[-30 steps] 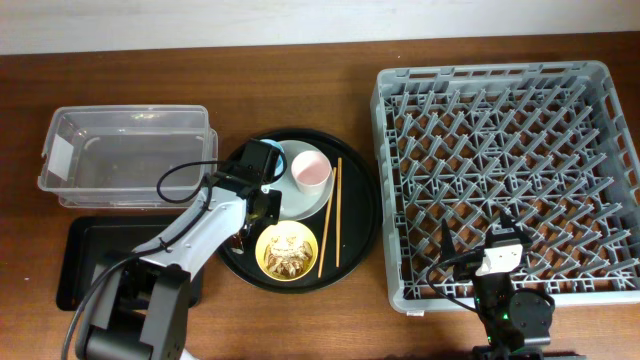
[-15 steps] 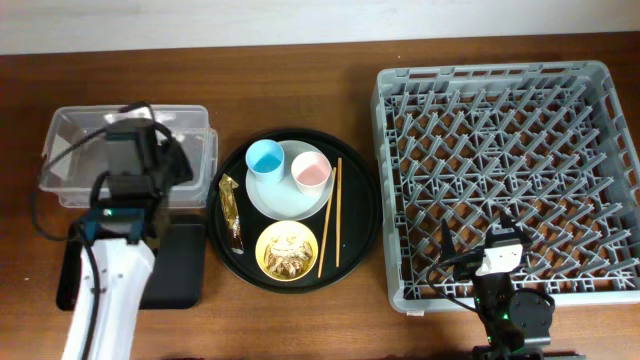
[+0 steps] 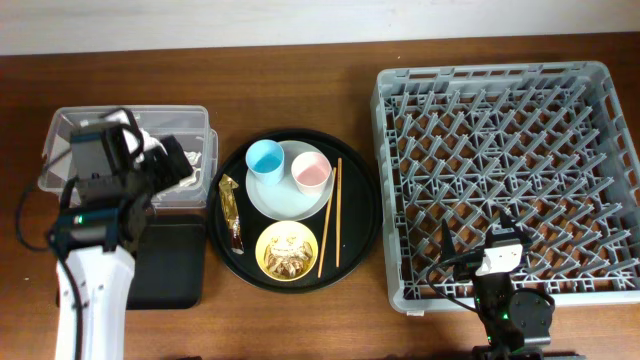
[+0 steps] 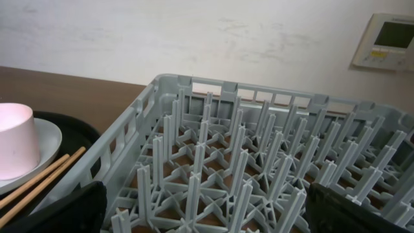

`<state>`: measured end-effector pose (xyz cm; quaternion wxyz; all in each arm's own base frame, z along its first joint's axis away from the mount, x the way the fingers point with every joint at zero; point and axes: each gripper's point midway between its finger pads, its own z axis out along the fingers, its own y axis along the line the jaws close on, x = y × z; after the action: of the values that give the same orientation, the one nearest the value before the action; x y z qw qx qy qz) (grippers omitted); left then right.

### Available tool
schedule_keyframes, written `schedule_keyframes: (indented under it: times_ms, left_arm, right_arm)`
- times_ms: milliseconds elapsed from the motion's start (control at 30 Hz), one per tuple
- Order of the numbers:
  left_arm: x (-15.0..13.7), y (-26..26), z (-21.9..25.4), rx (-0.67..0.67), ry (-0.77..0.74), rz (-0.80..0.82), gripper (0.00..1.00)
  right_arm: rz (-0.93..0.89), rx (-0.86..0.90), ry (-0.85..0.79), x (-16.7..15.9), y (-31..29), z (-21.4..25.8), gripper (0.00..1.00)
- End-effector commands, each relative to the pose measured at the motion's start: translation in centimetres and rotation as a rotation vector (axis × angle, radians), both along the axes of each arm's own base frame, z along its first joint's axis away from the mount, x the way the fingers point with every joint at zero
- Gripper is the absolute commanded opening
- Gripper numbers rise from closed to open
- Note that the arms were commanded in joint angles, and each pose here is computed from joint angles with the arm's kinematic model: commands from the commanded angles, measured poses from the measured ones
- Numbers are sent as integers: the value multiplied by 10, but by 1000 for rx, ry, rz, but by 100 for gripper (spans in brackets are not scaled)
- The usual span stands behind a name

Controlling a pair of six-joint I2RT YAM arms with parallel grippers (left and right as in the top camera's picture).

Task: Sort waste into correct bins and load items into the dishwasher rack
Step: 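Grasp the crumpled white tissue with the left gripper and drop it into the clear bin, then pick the gold wrapper with the left gripper and drop it into the clear bin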

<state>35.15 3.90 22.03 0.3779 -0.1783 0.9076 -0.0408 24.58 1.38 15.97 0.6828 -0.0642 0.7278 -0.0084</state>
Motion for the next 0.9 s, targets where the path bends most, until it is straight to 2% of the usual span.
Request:
schedule_keyframes:
  times_ms: [0,33,67,100,133,200,333,500,867]
  left_arm:
    - [-38,-42,-20,-120,158,-109,79]
    - [-48,-51,-28,-121,210,-133,71]
    - [-64,-61,-41,-112,287,-162,55]
    - [-77,-71,-56,-88,348,-196,42]
    - [-85,-70,-73,-42,391,-157,40]
    - [-98,-69,-102,18,443,-111,42]
    - [-106,-88,-143,14,444,-155,45]
    - [-105,-89,-154,11,425,-157,51]
    - [-90,-92,-180,21,463,-154,52]
  right_arm:
    - [-7,4,5,0,-2,-3,98]
    - [-7,4,5,0,-2,-3,98]
    - [-7,4,5,0,-2,-3,98]
    - [-7,4,5,0,-2,-3,98]
    - [-7,4,5,0,-2,-3,98]
    - [-7,4,5,0,-2,-3,98]
    - [-7,4,5,0,-2,-3,98]
    - [-7,4,5,0,-2,-3,98]
    - [-7,4,5,0,-2,-3,98]
